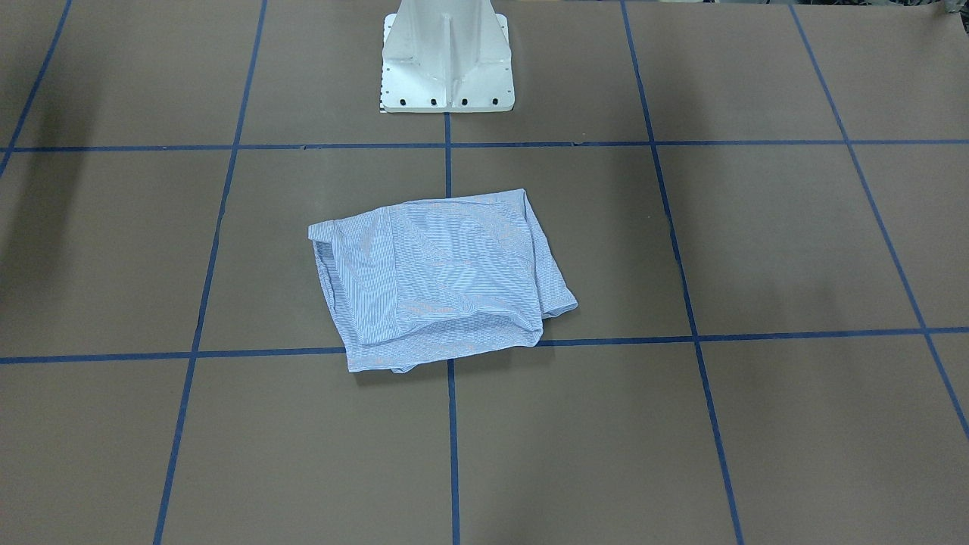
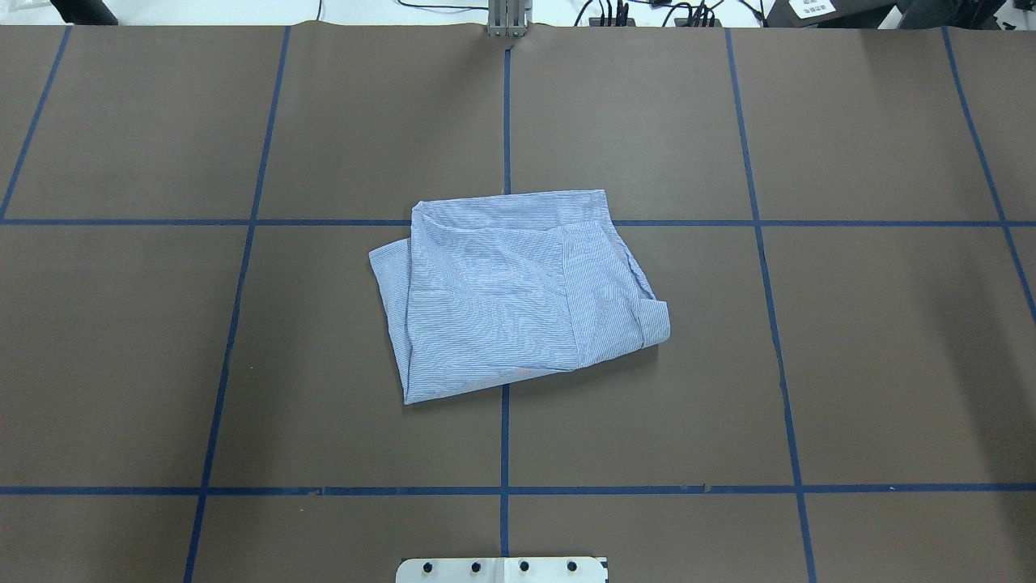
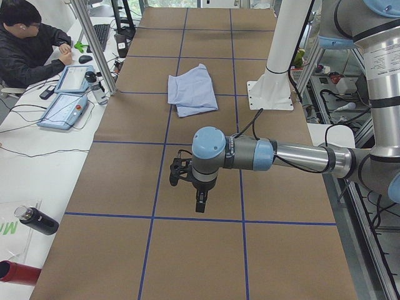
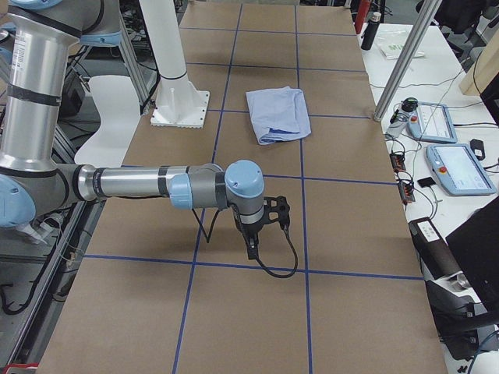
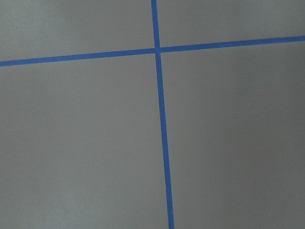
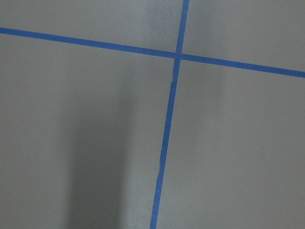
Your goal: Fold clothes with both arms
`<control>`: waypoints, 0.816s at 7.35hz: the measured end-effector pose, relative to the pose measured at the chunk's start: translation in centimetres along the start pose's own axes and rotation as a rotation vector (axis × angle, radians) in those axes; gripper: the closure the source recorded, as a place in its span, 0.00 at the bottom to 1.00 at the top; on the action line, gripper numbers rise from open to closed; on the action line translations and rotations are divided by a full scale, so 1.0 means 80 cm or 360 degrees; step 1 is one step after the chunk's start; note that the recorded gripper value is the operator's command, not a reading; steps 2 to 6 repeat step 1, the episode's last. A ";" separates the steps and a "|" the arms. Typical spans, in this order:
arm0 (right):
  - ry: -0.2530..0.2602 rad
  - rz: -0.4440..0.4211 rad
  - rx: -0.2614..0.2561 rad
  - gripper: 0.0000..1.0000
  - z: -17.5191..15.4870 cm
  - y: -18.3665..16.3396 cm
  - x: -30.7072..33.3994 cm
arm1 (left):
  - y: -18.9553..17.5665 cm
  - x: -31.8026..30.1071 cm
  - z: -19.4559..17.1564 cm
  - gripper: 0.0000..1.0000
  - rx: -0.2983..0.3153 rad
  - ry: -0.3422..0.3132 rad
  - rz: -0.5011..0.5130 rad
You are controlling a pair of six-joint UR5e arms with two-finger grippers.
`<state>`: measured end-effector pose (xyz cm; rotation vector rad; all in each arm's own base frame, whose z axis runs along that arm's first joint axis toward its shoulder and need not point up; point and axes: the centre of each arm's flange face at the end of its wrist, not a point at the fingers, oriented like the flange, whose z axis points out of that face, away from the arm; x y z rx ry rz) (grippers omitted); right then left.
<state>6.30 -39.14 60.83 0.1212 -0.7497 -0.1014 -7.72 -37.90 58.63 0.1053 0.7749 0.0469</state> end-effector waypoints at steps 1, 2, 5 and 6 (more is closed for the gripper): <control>0.0000 0.0000 0.0000 0.00 0.000 0.000 0.000 | 0.000 0.000 0.000 0.00 0.0000 0.0001 0.0000; 0.0000 0.0000 0.0000 0.00 0.000 0.000 0.000 | 0.000 0.000 0.000 0.00 0.0000 0.0001 0.0000; 0.0000 0.0000 0.0000 0.00 0.000 0.000 0.000 | 0.000 0.000 0.000 0.00 0.0000 0.0001 0.0000; 0.0000 0.0000 0.0000 0.00 0.000 0.000 0.000 | 0.000 0.000 0.000 0.00 0.0000 0.0001 0.0000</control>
